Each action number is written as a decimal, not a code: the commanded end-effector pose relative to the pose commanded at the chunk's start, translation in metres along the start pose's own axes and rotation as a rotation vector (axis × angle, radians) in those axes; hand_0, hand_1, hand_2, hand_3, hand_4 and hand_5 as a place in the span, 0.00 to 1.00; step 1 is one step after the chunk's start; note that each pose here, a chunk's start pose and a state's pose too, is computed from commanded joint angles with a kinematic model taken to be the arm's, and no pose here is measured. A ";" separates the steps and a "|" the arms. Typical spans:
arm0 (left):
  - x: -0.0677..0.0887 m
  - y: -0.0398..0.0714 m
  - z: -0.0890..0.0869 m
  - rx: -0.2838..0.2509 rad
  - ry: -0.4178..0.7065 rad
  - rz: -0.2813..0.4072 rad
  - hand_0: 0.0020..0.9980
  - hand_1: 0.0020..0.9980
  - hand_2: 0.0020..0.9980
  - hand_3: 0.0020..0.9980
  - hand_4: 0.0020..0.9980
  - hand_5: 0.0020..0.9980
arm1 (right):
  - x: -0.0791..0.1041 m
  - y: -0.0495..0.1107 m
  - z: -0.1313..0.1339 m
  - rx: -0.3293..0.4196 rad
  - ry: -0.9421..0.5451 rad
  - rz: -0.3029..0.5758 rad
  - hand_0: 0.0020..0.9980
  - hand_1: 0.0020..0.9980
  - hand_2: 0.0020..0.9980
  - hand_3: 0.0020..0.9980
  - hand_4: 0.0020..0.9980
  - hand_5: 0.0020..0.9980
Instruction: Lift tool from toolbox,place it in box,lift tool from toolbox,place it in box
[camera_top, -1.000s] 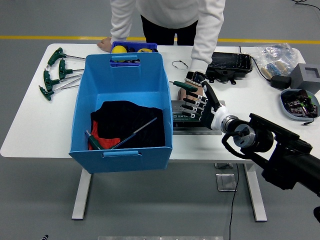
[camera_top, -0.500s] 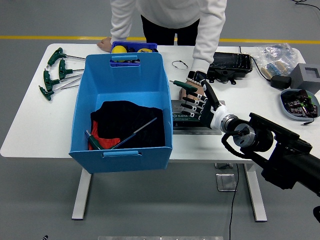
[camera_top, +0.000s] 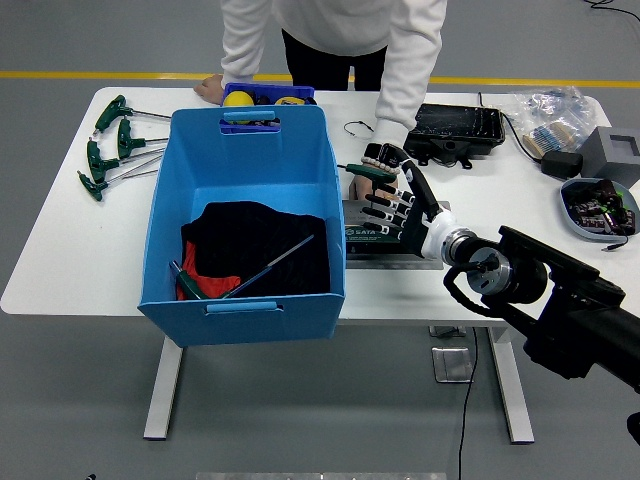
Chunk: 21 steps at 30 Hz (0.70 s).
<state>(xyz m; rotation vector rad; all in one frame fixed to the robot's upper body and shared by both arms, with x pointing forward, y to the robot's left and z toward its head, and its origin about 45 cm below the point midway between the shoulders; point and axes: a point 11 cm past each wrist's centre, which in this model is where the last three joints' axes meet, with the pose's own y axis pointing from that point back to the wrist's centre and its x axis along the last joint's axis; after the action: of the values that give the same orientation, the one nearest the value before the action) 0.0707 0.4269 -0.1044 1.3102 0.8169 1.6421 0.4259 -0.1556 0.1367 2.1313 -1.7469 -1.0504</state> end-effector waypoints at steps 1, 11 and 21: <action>0.000 0.000 0.000 0.000 0.001 0.000 0.76 0.73 0.79 0.77 0.79 0.74 | 0.003 0.000 -0.003 0.009 0.011 0.008 0.46 0.55 0.70 0.78 1.00 0.86; 0.001 0.000 0.000 0.001 0.002 0.002 0.76 0.72 0.78 0.77 0.79 0.74 | 0.016 0.003 -0.016 0.030 0.023 0.035 0.46 0.54 0.69 0.78 1.00 0.87; 0.004 0.000 -0.005 0.008 0.002 0.007 0.76 0.72 0.78 0.77 0.79 0.74 | 0.042 0.013 -0.042 0.072 0.098 0.095 0.43 0.53 0.68 0.80 1.00 0.87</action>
<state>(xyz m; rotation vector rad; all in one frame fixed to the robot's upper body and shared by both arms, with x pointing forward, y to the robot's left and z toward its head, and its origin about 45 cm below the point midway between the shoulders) 0.0659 0.4302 -0.1040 1.3191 0.8218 1.6471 0.4443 -0.2097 0.1573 2.0804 -1.8453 -0.8566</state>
